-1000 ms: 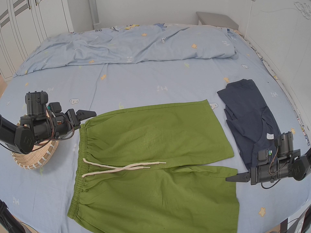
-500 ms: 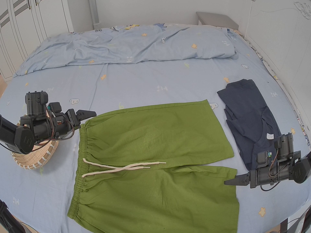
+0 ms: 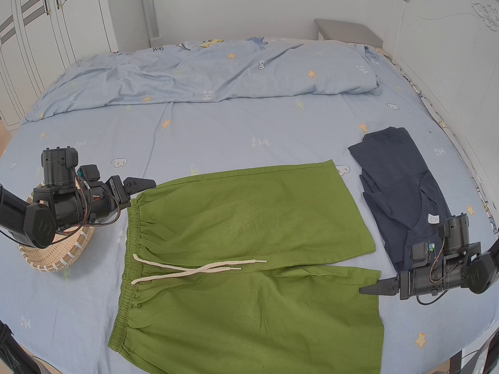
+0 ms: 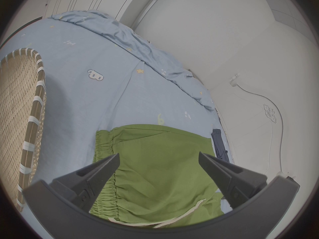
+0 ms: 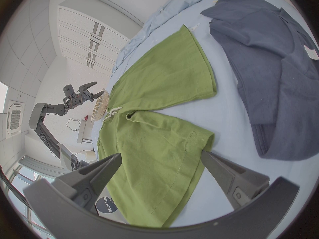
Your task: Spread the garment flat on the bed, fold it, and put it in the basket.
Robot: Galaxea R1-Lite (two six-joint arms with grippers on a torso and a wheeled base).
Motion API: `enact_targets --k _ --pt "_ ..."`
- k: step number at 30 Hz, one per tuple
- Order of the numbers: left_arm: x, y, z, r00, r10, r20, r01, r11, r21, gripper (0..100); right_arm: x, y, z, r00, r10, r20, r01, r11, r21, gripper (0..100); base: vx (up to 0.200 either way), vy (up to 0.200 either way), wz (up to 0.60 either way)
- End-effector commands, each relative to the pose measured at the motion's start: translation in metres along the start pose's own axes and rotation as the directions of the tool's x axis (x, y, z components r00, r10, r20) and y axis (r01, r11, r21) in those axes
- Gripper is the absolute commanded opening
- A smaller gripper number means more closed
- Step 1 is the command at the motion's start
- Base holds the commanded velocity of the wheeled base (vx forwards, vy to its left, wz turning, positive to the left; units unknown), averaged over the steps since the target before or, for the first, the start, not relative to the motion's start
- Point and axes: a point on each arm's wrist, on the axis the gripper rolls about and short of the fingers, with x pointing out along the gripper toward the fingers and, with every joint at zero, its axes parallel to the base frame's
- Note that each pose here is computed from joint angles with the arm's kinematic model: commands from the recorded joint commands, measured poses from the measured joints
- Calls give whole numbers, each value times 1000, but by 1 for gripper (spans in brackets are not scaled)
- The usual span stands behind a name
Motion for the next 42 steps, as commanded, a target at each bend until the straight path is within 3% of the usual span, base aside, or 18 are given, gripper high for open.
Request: enact_targets --k 1,21,22,36,42 --pt "1 -1 -1 1000 -3 -4 3 1000 1 100 5 -3 -3 1000 4 -12 -4 1000 6 100 0 0 0" --pt "0 -1 -1 1000 -2 -3 2 1000 0 100 15 -9 -5 1000 8 -23 -7 1000 5 100 0 0 0" --pt "0 -1 -1 1000 -1 -4 1 1000 0 100 16 -9 -5 1000 8 -18 -8 1000 1 0 0 0 0" --pt "1 0 -1 1000 -1 -4 1 1000 0 100 22 -15 0 1000 9 5 -9 1000 -13 0 0 0 0" --pt "0 2 0 1000 4 2 -4 1000 -2 100 20 -17 20 998 5 61 -6 1000 4 0 0 0 0"
